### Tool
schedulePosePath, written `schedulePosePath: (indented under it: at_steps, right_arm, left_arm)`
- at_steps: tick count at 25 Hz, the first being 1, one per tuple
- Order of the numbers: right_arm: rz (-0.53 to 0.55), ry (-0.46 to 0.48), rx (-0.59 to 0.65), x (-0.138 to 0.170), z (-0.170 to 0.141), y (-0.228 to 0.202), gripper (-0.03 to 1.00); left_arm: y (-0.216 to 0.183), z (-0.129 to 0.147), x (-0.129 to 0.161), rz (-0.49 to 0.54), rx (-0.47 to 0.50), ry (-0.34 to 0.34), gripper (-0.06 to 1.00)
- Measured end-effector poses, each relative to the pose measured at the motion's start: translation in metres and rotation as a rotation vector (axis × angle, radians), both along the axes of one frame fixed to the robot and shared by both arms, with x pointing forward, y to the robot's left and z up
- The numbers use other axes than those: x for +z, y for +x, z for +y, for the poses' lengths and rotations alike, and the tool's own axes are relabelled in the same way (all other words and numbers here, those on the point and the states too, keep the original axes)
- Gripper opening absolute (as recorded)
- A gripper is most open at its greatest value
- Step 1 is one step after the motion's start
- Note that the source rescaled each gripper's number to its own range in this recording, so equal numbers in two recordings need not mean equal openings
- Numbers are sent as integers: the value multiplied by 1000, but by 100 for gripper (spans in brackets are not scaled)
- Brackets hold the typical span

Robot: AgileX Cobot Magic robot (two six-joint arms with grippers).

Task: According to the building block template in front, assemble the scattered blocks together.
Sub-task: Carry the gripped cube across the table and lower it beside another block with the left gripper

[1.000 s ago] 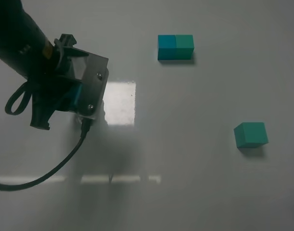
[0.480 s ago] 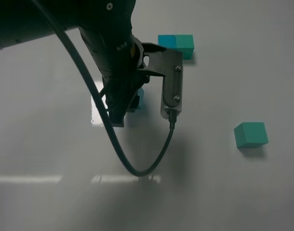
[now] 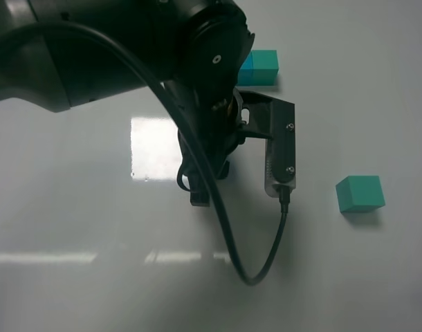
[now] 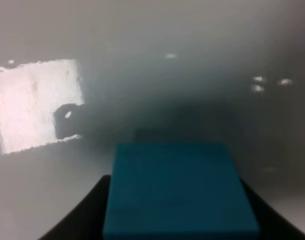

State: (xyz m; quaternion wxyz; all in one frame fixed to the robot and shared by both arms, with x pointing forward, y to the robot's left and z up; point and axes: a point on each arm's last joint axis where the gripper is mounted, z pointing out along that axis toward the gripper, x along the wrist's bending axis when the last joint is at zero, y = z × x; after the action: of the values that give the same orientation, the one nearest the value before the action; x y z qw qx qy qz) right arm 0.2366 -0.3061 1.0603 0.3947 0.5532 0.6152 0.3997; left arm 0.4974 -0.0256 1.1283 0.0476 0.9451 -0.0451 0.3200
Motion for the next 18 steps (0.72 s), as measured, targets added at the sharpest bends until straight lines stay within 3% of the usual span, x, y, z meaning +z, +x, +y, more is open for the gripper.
schedulePosePath:
  at_steps: [18]
  right_arm:
    - [0, 0, 0, 0, 0, 0, 67]
  left_arm:
    - [1, -7, -7, 5, 53, -27, 1]
